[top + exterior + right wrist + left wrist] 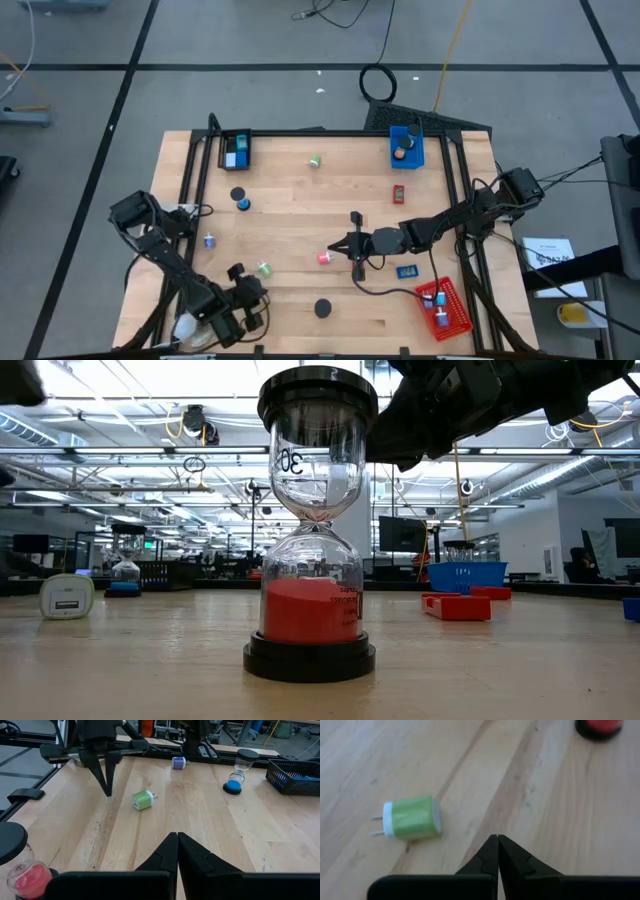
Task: Pick & Place Office items
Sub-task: Put the bottom green charger adapter into the red basket
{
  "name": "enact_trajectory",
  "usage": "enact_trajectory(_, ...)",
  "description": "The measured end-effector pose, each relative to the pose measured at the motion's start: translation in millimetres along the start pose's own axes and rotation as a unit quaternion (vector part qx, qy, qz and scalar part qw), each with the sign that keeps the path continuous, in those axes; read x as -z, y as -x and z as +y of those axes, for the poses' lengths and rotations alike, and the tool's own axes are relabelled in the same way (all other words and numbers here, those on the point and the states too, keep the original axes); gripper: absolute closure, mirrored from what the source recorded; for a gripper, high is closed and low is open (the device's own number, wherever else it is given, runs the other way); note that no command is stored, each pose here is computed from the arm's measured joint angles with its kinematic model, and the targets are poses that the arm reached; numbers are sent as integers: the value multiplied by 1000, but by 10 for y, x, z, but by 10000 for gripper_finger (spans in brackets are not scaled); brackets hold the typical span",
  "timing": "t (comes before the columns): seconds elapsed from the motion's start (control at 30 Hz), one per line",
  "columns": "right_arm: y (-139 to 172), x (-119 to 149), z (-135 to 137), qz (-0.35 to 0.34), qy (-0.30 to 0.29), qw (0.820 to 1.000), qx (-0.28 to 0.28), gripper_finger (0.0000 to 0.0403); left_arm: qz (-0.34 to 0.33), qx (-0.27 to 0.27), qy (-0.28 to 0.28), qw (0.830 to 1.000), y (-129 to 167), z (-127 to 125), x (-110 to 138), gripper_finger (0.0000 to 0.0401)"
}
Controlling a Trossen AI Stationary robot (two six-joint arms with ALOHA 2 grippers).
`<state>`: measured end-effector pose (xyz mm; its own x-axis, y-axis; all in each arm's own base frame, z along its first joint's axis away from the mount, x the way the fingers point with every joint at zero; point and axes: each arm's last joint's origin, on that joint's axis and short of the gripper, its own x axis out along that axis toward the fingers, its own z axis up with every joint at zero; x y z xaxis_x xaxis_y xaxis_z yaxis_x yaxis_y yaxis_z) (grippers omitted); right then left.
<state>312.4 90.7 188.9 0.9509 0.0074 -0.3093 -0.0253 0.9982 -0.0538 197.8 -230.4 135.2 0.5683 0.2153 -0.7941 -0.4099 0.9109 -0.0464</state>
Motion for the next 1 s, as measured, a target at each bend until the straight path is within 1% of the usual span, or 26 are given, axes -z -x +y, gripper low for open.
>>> enact_trajectory(0.03, 0, 0, 0, 0, 0, 1000, 0, 399, 1, -1, 3, 1000, -11, 3, -15, 388)
enact_trajectory(0.1, 0, 0, 0, 0, 0, 1000, 0, 399, 9, 0, 7, 1000, -28, 8, -33, 361)
enact_trajectory(0.23, 0, 0, 0, 0, 0, 1000, -1, 399, 24, 3, 25, 999, -35, 10, -35, 282)
enact_trajectory(0.33, 0, 0, 1, 0, 0, 1000, -1, 399, 24, 0, 19, 1000, -46, 18, -48, 219)
enact_trajectory(0.43, 0, 0, 1, 0, 0, 1000, -1, 399, 23, -20, 29, 999, -44, 58, -39, 173)
enact_trajectory(0.53, 1, 0, 4, 0, 0, 1000, -1, 399, 27, -53, 56, 997, -17, 124, 8, 152)
enact_trajectory(0.6, 1, 1, 5, 0, 0, 1000, -2, 399, 17, -68, 81, 994, 5, 152, 33, 143)
enact_trajectory(0.77, 1, 1, 5, 0, 0, 1000, -2, 399, -27, -70, 149, 986, 2, 155, 12, 116)
enact_trajectory(0.9, 1, 1, 5, 0, 0, 1000, -2, 399, -45, -92, 173, 980, -111, 176, 2, 97)
enact_trajectory(1.0, 1, 1, 5, 0, 0, 1000, -2, 399, -61, -110, 186, 974, -208, 210, -52, 94)
